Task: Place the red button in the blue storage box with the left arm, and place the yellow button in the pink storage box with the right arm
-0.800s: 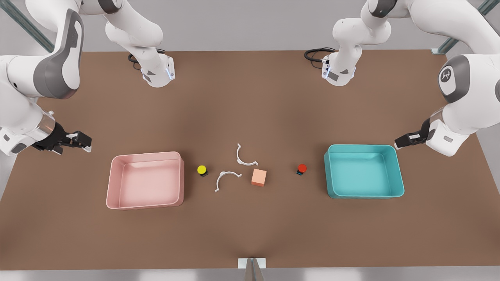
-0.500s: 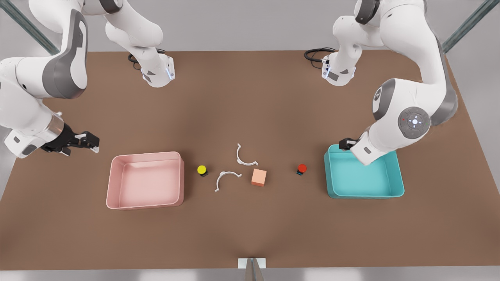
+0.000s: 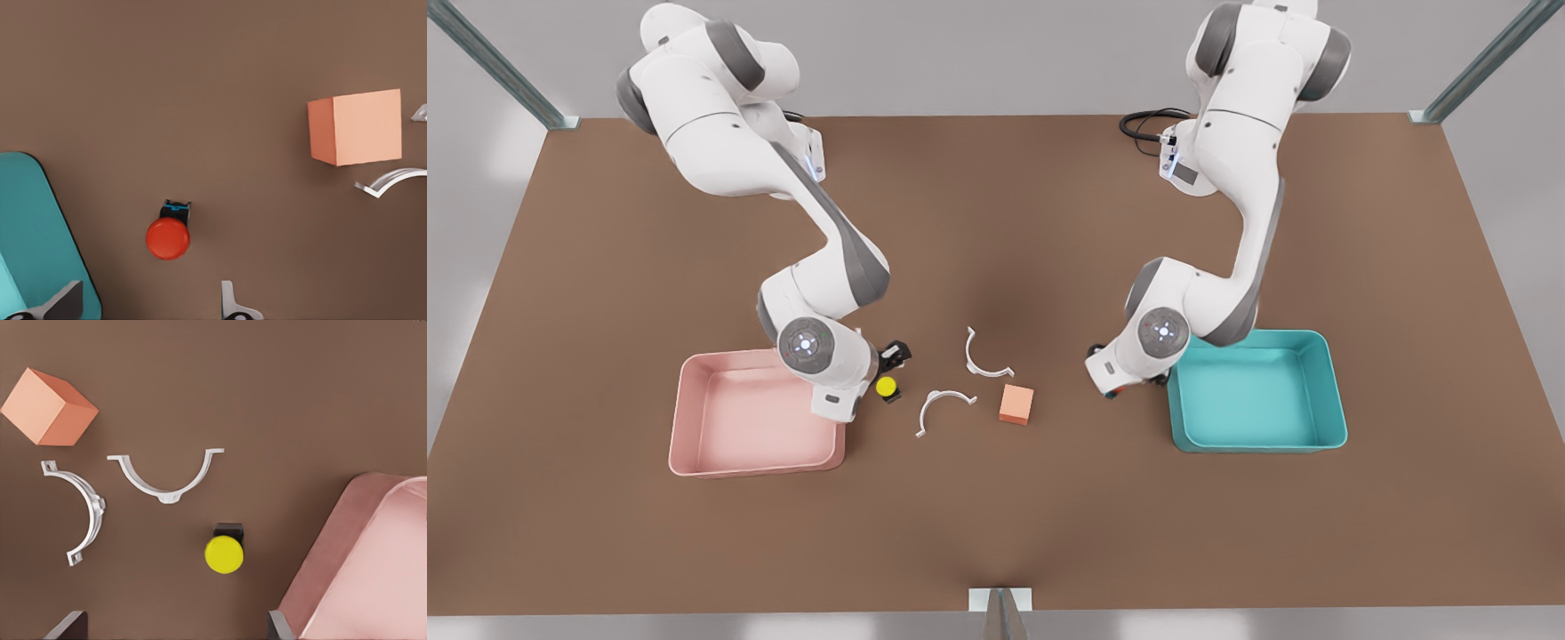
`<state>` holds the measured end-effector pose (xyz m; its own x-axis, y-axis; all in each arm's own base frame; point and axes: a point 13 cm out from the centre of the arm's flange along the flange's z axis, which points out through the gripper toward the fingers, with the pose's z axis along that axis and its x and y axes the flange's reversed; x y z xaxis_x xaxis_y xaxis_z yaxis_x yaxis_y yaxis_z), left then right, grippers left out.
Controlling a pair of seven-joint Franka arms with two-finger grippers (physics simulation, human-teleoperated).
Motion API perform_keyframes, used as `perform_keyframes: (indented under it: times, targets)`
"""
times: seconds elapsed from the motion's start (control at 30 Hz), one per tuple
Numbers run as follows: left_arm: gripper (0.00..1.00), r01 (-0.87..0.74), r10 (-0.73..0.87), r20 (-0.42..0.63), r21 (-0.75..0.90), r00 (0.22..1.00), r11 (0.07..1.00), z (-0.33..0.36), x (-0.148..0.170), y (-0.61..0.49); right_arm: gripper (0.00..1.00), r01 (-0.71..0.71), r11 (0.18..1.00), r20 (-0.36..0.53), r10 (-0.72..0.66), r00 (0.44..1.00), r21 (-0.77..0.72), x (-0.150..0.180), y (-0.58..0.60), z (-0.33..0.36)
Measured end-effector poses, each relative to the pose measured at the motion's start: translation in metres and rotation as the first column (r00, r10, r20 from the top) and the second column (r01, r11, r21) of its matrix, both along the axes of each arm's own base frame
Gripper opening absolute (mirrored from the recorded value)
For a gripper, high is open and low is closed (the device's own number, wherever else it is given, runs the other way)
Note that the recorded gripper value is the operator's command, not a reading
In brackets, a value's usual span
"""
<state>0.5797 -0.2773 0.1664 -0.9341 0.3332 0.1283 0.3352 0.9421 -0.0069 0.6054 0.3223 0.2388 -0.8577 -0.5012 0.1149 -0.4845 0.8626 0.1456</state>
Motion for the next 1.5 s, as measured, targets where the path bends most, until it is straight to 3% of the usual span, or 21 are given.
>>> perform_keyframes:
  times: [0.2, 0.5, 0.93, 1.0, 1.07, 1.5]
  targets:
    - [1.00, 0.024, -0.020, 0.094, -0.038, 0.995, 0.999, -0.028, 0.004, -0.009, 1.00, -0.009, 1.000, -0.017, 0.009, 1.000, -0.026, -0.010, 0.014, -0.058]
    - [1.00, 0.056, -0.050, 0.133, -0.048, 0.990, 0.997, -0.072, -0.005, -0.016, 1.00, 0.000, 0.997, -0.053, -0.004, 0.999, -0.075, -0.041, -0.016, -0.106]
    - [1.00, 0.068, -0.065, 0.108, -0.030, 0.992, 0.997, -0.118, -0.016, -0.002, 1.00, 0.044, 0.999, 0.038, -0.043, 0.998, -0.023, -0.032, -0.036, -0.157]
    - [0.86, 0.071, -0.067, 0.112, -0.031, 0.991, 0.997, -0.119, -0.016, -0.002, 1.00, 0.038, 0.999, 0.054, -0.037, 0.998, -0.015, -0.029, -0.033, -0.161]
    - [0.78, 0.073, -0.069, 0.116, -0.032, 0.991, 0.997, -0.120, -0.015, -0.003, 1.00, 0.035, 0.999, 0.065, -0.034, 0.997, -0.008, -0.026, -0.031, -0.164]
    - [0.59, 0.081, -0.076, 0.131, -0.037, 0.989, 0.996, -0.118, -0.012, -0.004, 1.00, -0.006, 1.000, 0.044, 0.006, 0.999, -0.001, -0.041, -0.029, -0.195]
